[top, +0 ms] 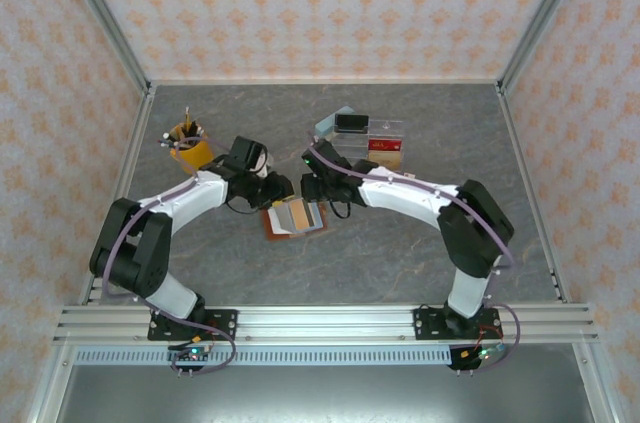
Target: Take the credit cards out of the card holder
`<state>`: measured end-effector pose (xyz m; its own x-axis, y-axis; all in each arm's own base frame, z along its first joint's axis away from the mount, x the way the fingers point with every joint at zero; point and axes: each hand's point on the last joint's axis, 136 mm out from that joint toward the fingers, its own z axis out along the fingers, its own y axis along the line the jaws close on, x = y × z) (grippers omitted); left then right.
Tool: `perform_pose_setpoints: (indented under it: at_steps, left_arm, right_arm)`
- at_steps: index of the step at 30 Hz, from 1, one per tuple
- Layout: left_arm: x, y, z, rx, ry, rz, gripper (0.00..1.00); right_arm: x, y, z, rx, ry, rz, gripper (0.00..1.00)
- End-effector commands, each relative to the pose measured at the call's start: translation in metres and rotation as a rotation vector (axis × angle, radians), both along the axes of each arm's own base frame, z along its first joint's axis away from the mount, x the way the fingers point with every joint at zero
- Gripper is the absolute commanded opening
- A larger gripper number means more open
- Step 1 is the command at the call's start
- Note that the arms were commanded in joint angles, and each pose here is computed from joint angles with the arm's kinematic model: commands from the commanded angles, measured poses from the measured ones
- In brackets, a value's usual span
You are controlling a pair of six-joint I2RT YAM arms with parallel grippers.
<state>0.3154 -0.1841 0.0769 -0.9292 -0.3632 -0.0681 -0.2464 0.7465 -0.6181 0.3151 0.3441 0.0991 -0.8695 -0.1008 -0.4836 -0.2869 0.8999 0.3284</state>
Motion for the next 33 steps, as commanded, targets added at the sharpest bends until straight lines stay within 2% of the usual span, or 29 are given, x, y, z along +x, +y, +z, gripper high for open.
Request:
perform_pose_setpoints:
  at_steps: [1, 6, 11, 17, 22, 33]
  left_arm:
    - [-0.013, 0.011, -0.021, 0.042, 0.062, 0.033, 0.30]
    - [-0.011, -0.001, -0.029, -0.024, 0.090, 0.026, 0.25]
    - [-0.011, -0.001, -0.034, -0.021, 0.099, 0.020, 0.25]
    - [-0.010, -0.011, -0.037, -0.076, 0.108, -0.003, 0.26]
    - [-0.011, -0.008, -0.044, -0.071, 0.116, -0.010, 0.26]
    - [-0.011, 0.001, -0.053, -0.107, 0.112, 0.014, 0.19]
  right_arm:
    - [-0.004, 0.006, -0.012, -0.004, 0.078, 0.010, 0.22]
    - [-0.005, 0.003, -0.033, -0.065, 0.131, -0.007, 0.19]
    - [-0.006, 0.002, -0.051, -0.107, 0.175, -0.010, 0.19]
    - [-0.009, 0.000, -0.065, -0.143, 0.205, 0.005, 0.19]
    - [-0.012, 0.000, -0.073, -0.155, 0.228, 0.012, 0.19]
    - [-0.016, -0.003, -0.085, -0.180, 0.258, 0.015, 0.19]
